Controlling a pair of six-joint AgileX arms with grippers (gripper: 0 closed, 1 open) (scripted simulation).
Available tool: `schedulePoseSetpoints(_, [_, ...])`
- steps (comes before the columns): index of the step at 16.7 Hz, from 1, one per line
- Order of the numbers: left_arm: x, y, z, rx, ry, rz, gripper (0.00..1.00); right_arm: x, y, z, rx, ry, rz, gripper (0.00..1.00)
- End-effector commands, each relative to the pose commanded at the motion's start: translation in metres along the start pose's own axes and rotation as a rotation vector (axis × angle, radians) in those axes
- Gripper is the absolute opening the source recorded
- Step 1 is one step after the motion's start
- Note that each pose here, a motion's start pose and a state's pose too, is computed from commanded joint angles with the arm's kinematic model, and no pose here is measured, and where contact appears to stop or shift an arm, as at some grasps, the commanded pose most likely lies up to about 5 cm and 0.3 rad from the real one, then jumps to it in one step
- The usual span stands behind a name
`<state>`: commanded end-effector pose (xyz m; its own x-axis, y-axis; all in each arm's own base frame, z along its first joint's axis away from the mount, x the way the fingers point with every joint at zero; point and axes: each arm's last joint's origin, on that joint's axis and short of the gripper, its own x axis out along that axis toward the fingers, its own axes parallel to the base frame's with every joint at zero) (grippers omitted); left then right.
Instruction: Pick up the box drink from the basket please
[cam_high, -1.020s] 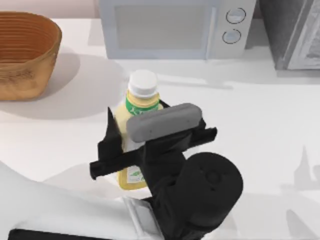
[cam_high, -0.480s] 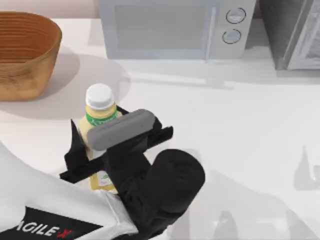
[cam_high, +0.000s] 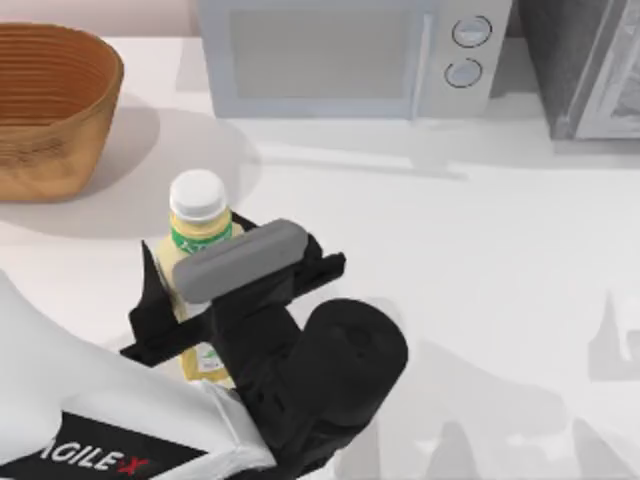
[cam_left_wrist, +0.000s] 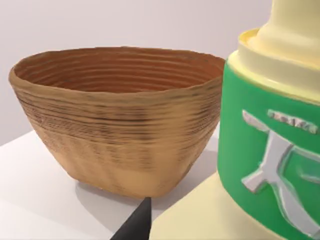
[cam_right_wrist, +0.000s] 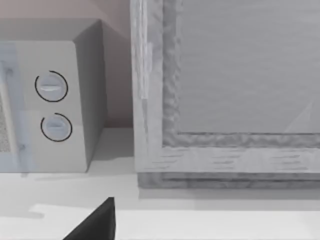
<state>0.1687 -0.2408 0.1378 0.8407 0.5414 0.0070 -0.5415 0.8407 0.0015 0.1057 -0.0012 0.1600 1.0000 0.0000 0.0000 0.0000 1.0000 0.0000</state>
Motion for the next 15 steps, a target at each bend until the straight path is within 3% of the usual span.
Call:
schedulePoseSetpoints(9, [0.0000,0.0000,0.0000,0.000,0.000,0.000,0.98,0.0000,0.0000,0.0000,0.000,0.000,0.000,1.00])
schedulePoseSetpoints(15, [0.0000,0.0000,0.0000,0.000,0.000,0.000,1.00,0.0000,0.0000,0.0000,0.000,0.000,0.000,1.00])
